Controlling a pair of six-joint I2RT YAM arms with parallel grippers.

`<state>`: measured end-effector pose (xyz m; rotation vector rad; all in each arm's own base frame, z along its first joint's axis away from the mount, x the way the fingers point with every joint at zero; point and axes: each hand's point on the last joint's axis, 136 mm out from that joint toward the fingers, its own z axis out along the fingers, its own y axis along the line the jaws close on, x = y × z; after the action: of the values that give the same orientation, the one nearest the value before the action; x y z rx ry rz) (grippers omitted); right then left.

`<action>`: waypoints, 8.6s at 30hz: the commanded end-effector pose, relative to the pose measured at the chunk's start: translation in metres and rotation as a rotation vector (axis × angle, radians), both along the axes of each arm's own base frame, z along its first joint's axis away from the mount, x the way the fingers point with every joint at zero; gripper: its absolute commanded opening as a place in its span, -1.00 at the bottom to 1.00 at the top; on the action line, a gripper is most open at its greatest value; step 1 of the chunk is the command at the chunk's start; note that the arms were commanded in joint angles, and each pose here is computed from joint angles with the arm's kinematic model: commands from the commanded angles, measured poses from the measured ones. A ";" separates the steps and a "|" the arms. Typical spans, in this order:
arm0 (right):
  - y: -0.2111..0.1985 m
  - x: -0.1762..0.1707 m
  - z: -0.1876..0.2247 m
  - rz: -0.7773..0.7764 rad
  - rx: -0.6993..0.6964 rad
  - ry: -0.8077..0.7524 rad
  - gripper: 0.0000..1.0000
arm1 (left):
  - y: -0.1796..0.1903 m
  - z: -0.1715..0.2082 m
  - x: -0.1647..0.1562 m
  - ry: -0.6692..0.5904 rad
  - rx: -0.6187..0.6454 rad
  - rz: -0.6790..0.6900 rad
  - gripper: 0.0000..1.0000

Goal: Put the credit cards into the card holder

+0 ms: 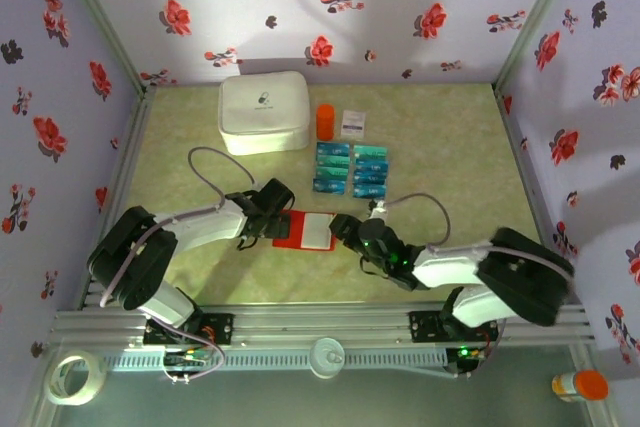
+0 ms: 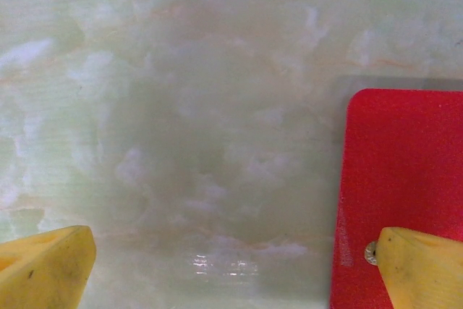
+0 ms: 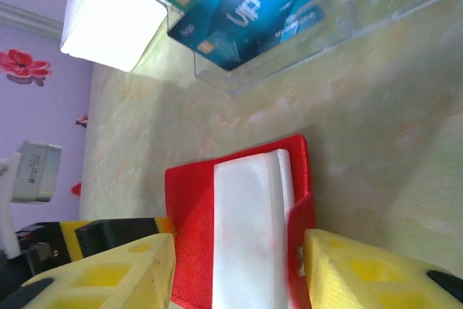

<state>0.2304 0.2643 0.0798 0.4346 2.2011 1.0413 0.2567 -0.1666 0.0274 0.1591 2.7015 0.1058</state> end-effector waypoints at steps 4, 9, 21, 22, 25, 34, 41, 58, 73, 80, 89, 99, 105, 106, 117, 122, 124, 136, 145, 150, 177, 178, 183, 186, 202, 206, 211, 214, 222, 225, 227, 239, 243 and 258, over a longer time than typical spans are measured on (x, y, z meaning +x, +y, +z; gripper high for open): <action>-0.043 0.004 0.014 -0.015 -0.323 0.006 -0.17 | 0.011 0.001 -0.002 -0.002 0.031 0.036 1.00; -0.016 0.008 0.021 0.118 -0.346 0.026 -0.44 | 0.012 0.003 -0.004 -0.006 0.024 0.042 1.00; 0.021 0.021 -0.011 0.204 -0.364 0.095 -0.99 | 0.011 0.004 -0.006 -0.003 0.022 0.044 1.00; 0.017 0.021 -0.015 0.193 -0.370 0.103 -1.00 | 0.010 0.004 -0.006 -0.005 0.021 0.043 0.99; 0.002 0.021 -0.029 0.160 -0.366 0.131 -1.00 | 0.010 0.004 -0.006 -0.004 0.022 0.043 1.00; -0.021 0.013 -0.062 0.115 -0.358 0.190 -1.00 | 0.011 0.000 -0.010 0.004 0.027 0.046 1.00; -0.023 0.008 -0.068 0.120 -0.344 0.201 -1.00 | 0.002 0.016 -0.008 0.000 -0.027 0.042 1.00; -0.024 0.004 -0.070 0.132 -0.343 0.205 -1.00 | -0.123 0.135 0.009 -0.027 -0.722 -0.026 1.00; -0.032 -0.002 -0.074 0.125 -0.348 0.209 -1.00 | -0.115 0.060 -0.007 0.055 -0.740 0.055 1.00; -0.034 -0.004 -0.077 0.131 -0.354 0.216 -1.00 | -0.095 0.039 -0.014 0.038 -0.661 0.048 0.99; -0.027 -0.002 -0.073 0.152 -0.352 0.212 -1.00 | -0.073 0.021 -0.021 0.008 -0.564 0.019 0.99; -0.005 0.008 -0.039 0.226 -0.335 0.157 -1.00 | -0.069 0.012 -0.024 0.003 -0.528 -0.005 0.99; 0.011 0.016 -0.027 0.261 -0.324 0.136 -1.00 | -0.069 0.007 -0.026 0.010 -0.507 -0.014 0.99; 0.013 0.018 -0.026 0.265 -0.323 0.137 -1.00 | -0.069 0.007 -0.026 0.011 -0.505 -0.016 0.99; 0.039 0.027 -0.039 0.316 -0.308 0.171 -1.00 | -0.060 0.002 -0.029 0.003 -0.432 -0.016 0.99; 0.039 0.027 -0.051 0.321 -0.332 0.193 -1.00 | -0.059 -0.003 -0.032 0.009 -0.423 -0.024 0.99; 0.039 0.027 -0.056 0.320 -0.338 0.202 -1.00 | -0.059 -0.004 -0.033 0.010 -0.415 -0.031 0.99; 0.041 0.026 -0.064 0.343 -0.358 0.236 -1.00 | -0.051 -0.010 -0.037 0.009 -0.338 -0.059 1.00; 0.028 0.030 -0.026 0.307 -0.383 0.160 -1.00 | -0.051 -0.012 -0.037 0.006 -0.334 -0.058 0.99; 0.034 0.033 -0.018 0.322 -0.376 0.151 -1.00 | -0.050 -0.014 -0.038 0.006 -0.334 -0.058 1.00; 0.059 0.032 -0.069 0.356 -0.316 0.255 -1.00 | -0.046 -0.019 -0.039 -0.001 -0.308 -0.068 0.99; 0.060 0.031 -0.069 0.356 -0.314 0.257 -1.00 | -0.046 -0.018 -0.039 -0.001 -0.308 -0.068 1.00; 0.060 0.031 -0.069 0.353 -0.304 0.257 -1.00 | -0.046 -0.020 -0.040 0.001 -0.301 -0.075 1.00; 0.061 0.031 -0.068 0.350 -0.299 0.256 -1.00 | -0.046 -0.023 -0.041 0.009 -0.287 -0.083 1.00; 0.064 0.035 -0.043 0.346 -0.257 0.218 -0.71 | -0.047 -0.034 -0.047 0.022 -0.277 -0.105 0.34; 0.060 0.037 -0.026 0.333 -0.250 0.185 -0.26 | -0.048 -0.034 -0.047 0.019 -0.284 -0.105 0.22; 0.057 0.038 -0.022 0.325 -0.253 0.178 -0.03 | -0.049 -0.034 -0.048 0.018 -0.286 -0.106 0.20; 0.062 0.038 -0.025 0.331 -0.230 0.192 -0.01 | -0.049 -0.034 -0.048 0.018 -0.288 -0.107 0.22; 0.087 0.039 -0.026 0.355 -0.092 0.220 -0.03 | -0.048 -0.032 -0.048 0.013 -0.291 -0.105 0.25; 0.095 0.040 -0.025 0.369 -0.052 0.225 -0.03 | -0.049 -0.031 -0.048 0.007 -0.298 -0.105 0.27; 0.100 0.040 -0.023 0.380 -0.023 0.223 -0.03 | -0.048 -0.029 -0.048 0.004 -0.300 -0.106 0.31; 0.111 0.034 -0.003 0.378 -0.004 0.204 0.26 | -0.033 0.046 -0.030 -0.188 -0.433 -0.031 1.00; 0.119 0.032 0.001 0.384 -0.017 0.201 0.33 | -0.016 0.066 -0.024 -0.245 -0.500 0.045 1.00; 0.157 0.047 -0.015 0.370 -0.041 0.230 0.45 | 0.030 0.093 -0.020 -0.316 -0.542 0.177 1.00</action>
<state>0.2782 0.4198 0.0814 0.0924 2.5181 1.2278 0.2385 -0.1458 0.1226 -0.2034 2.3138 -0.5310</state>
